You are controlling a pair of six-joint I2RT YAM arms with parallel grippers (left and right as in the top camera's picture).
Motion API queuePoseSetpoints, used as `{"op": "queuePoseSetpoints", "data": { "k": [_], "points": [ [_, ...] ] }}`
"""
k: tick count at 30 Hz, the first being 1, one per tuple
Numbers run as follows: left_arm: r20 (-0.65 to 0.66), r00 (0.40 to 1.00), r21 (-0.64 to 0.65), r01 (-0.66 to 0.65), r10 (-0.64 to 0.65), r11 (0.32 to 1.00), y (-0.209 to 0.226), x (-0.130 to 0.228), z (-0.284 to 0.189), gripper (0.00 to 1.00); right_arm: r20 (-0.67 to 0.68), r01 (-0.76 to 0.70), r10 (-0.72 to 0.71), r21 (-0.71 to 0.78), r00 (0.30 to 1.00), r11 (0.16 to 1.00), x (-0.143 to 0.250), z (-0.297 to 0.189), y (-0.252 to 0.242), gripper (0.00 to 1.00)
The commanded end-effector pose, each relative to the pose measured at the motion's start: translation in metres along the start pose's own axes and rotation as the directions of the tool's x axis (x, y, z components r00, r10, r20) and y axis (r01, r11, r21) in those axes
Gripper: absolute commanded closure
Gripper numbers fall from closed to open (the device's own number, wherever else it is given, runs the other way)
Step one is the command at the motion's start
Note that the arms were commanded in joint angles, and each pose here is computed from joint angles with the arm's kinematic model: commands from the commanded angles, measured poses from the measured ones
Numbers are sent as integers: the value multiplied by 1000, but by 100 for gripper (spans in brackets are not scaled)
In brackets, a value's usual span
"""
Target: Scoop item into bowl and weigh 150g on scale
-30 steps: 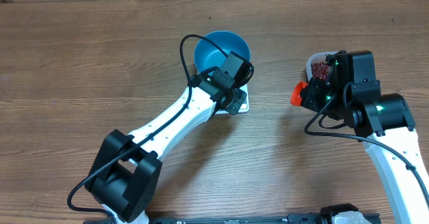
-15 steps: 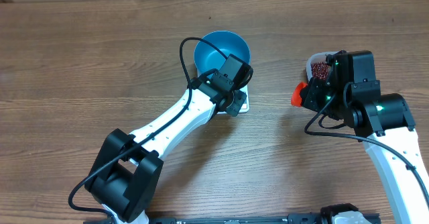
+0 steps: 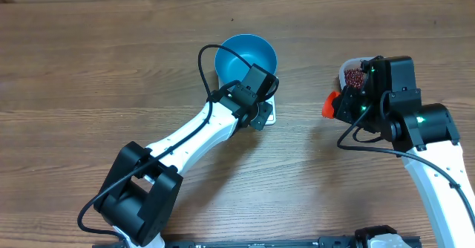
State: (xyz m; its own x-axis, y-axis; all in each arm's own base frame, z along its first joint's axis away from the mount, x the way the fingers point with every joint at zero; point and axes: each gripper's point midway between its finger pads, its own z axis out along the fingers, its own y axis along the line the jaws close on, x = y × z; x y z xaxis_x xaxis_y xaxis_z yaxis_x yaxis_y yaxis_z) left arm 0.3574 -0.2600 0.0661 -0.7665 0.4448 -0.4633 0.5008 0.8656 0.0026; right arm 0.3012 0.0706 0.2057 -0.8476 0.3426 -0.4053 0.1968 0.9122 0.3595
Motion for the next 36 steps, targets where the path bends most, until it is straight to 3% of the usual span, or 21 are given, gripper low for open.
{"op": "queuePoseSetpoints", "data": {
  "k": [1, 19, 36],
  "points": [
    [36, 999, -28, 16, -15, 999, 8, -4, -7, 96, 44, 19, -18, -26, 999, 999, -9, -12, 9, 89],
    [93, 995, -67, 32, -25, 997, 15, -12, -2, 96, 50, 20, -19, -33, 999, 999, -11, -11, 10, 89],
    [23, 1000, -63, 21, -19, 998, 12, 6, 30, 96, 53, 21, -19, -34, 998, 999, -12, -11, 11, 89]
  ]
}}
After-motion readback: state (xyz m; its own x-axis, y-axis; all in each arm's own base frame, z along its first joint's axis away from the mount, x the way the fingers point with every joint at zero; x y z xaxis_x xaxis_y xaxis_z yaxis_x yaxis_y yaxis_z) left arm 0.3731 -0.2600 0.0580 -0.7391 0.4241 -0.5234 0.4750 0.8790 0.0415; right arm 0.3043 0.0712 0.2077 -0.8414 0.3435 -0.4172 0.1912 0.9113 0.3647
